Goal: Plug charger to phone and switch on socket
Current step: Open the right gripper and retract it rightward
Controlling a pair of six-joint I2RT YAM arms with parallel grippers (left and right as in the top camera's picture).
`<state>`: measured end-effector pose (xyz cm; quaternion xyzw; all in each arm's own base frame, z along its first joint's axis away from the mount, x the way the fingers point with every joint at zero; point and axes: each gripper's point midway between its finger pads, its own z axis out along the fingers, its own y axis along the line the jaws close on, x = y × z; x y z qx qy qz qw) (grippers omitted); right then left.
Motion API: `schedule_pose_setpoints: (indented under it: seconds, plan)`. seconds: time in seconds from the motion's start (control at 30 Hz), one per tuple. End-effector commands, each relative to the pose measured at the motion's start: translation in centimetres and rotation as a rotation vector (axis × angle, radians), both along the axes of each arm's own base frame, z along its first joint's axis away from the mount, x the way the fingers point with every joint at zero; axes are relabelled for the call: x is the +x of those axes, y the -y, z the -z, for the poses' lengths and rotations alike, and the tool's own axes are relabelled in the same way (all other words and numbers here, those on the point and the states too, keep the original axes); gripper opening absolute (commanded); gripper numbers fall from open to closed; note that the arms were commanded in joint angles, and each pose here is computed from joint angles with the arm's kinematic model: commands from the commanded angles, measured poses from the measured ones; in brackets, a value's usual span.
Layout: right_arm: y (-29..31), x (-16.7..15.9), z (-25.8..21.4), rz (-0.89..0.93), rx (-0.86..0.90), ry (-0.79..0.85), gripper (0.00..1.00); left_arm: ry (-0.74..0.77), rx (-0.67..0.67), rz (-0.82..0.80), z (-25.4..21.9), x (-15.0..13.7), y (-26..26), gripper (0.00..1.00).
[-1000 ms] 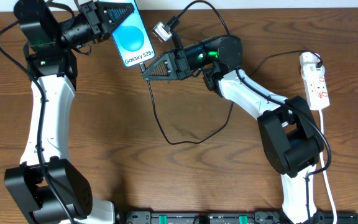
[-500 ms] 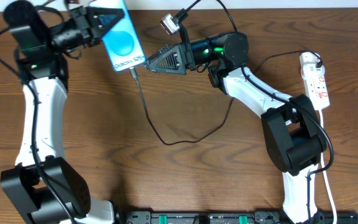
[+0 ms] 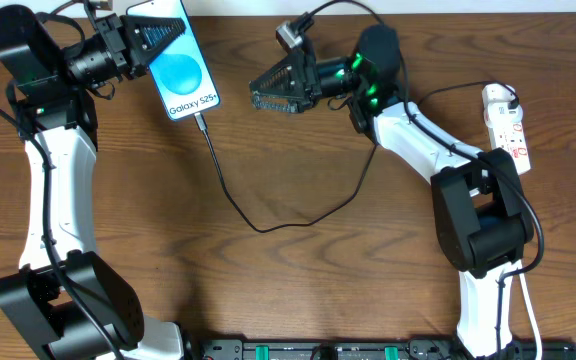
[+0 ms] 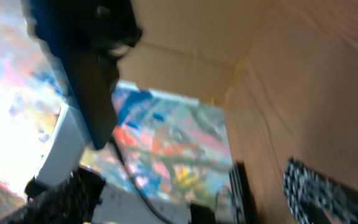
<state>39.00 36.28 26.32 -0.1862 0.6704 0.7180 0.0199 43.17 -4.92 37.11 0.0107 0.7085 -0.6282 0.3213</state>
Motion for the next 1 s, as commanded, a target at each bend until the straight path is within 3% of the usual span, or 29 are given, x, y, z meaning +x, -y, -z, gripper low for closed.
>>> schedule_pose_setpoints:
  seconds: [0.0, 0.43, 0.77, 0.97]
  plan:
    - [-0.1, 0.1, 0.1, 0.024, 0.006, 0.11, 0.99, 0.015, 0.003, 0.029, -0.6, -0.7, 0.2, 0.08]
    - [0.0, 0.6, 5.3, 0.079, -0.143, -0.015, 0.99, 0.015, 0.003, 0.029, -0.6, -0.7, 0.2, 0.07]
    - [2.7, 0.8, 13.9, 0.249, -0.516, -0.12, 0.99, 0.016, 0.004, 0.029, -0.6, -0.7, 0.2, 0.07]
    - [6.2, 1.0, 15.4, 0.363, -0.72, -0.121, 0.99, 0.013, 0.003, 0.034, -0.5, -0.7, 0.5, 0.07]
